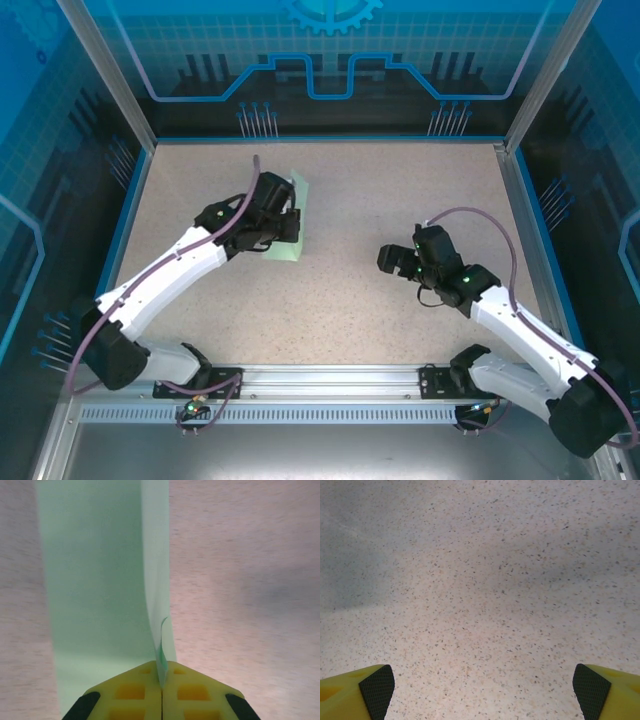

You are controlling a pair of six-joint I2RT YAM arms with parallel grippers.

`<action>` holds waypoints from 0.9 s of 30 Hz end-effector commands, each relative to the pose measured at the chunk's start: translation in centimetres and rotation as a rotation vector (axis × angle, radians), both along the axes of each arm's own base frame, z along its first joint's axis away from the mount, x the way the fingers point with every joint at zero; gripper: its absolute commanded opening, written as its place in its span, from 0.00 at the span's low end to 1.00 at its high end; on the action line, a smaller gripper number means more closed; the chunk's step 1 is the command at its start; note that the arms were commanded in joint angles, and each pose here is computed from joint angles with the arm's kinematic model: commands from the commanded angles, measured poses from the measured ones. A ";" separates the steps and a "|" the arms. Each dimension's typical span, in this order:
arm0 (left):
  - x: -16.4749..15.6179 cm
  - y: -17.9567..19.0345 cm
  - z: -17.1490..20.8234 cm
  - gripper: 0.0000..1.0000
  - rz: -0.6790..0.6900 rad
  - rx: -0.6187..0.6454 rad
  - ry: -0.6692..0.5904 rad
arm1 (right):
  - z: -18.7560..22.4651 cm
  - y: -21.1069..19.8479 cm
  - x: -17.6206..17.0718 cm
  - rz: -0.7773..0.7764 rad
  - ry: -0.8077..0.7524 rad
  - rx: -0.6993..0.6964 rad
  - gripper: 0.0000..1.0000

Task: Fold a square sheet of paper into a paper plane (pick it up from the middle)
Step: Turn over the paper at the center of the table.

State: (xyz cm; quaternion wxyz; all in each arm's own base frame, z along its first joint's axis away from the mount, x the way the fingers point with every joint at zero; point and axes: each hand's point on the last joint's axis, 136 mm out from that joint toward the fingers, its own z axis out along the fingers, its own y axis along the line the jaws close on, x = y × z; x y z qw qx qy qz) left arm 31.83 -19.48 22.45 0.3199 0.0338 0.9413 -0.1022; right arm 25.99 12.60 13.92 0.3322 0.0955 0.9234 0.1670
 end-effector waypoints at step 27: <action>1.3 -8.7 -18.9 0.12 -0.110 0.500 0.134 | 1.8 -5.6 -3.3 -0.113 0.018 0.047 0.96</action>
